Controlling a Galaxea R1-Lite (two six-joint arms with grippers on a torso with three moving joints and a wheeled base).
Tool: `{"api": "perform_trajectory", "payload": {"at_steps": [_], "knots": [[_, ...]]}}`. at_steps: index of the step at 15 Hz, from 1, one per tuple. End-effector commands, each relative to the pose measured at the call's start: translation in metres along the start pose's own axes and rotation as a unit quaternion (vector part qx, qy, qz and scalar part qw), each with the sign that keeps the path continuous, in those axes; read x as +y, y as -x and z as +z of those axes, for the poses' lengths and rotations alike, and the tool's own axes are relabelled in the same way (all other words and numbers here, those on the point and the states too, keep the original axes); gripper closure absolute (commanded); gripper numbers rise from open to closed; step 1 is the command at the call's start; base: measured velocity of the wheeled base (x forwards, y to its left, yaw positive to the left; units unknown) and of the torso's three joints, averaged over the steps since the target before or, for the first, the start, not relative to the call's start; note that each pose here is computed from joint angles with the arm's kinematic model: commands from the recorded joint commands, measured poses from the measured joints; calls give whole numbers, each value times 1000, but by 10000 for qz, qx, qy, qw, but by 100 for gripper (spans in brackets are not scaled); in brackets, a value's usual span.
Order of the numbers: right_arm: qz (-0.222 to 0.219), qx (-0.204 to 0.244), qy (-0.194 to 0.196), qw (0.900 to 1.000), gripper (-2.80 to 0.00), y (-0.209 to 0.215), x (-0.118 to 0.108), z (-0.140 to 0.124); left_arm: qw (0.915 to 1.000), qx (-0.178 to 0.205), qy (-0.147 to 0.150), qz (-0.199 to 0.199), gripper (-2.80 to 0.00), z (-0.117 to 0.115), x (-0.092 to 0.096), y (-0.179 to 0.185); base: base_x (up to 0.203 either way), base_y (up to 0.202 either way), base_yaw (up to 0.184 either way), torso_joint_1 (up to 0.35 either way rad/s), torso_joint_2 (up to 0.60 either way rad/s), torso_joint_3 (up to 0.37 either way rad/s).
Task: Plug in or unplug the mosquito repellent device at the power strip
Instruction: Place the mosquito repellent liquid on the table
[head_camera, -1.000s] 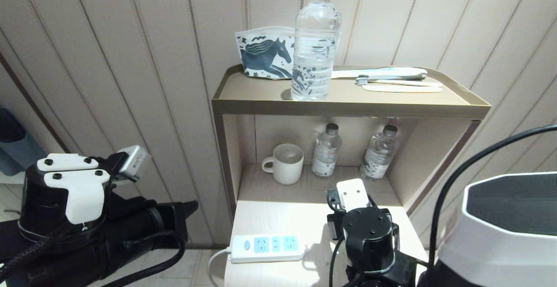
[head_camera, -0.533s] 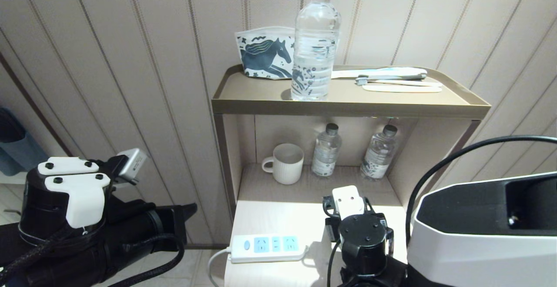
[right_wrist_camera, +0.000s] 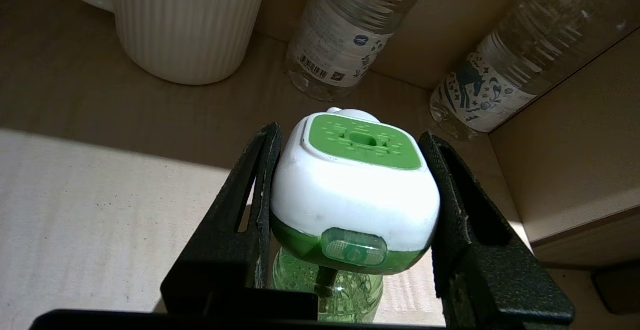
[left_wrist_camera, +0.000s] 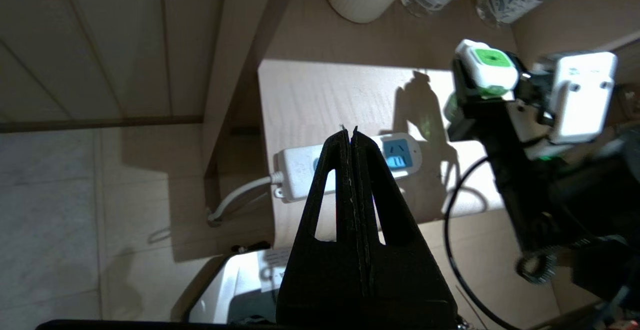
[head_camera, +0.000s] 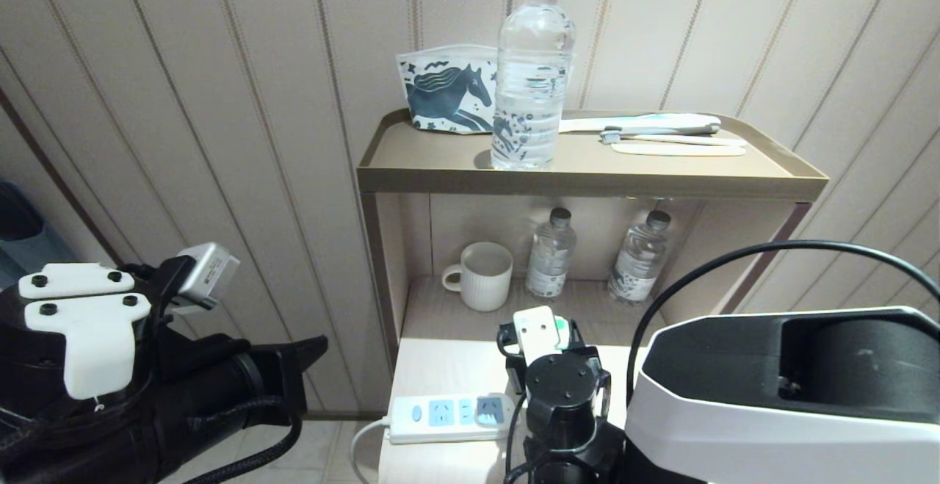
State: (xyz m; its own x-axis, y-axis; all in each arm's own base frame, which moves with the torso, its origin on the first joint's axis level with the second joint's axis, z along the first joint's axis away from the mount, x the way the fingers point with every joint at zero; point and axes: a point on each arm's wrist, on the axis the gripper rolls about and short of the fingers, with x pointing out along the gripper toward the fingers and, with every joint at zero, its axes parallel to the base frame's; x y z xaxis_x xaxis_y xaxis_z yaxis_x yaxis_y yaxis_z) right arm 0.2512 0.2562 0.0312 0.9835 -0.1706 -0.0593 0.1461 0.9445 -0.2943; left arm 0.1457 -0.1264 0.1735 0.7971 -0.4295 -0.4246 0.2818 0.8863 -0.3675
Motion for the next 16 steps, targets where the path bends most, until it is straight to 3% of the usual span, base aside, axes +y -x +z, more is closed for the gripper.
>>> {"api": "perform_trajectory", "payload": {"at_steps": [1, 5, 10, 16], "knots": [[-75, -103, -194, 9997, 0, -6, 7, -2, 10000, -29, 5, -58, 0, -1, -1, 3, 0, 0, 0, 0, 0, 0], [-202, -264, -496, 9982, 0, -19, 13, 10, 10000, 15, -1, -15, 0, -3, 0, 2, 0, 0, 0, 0, 0, 0], [183, -388, -524, 9977, 0, 6, 32, 15, 9998, -172, 28, -125, 0, 2, -1, 11, 0, 0, 0, 0, 0, 0], [-208, -163, -351, 9990, 0, -21, 18, -3, 10000, -57, 22, -57, 0, -2, 0, 7, 0, 0, 0, 0, 0, 0]]}}
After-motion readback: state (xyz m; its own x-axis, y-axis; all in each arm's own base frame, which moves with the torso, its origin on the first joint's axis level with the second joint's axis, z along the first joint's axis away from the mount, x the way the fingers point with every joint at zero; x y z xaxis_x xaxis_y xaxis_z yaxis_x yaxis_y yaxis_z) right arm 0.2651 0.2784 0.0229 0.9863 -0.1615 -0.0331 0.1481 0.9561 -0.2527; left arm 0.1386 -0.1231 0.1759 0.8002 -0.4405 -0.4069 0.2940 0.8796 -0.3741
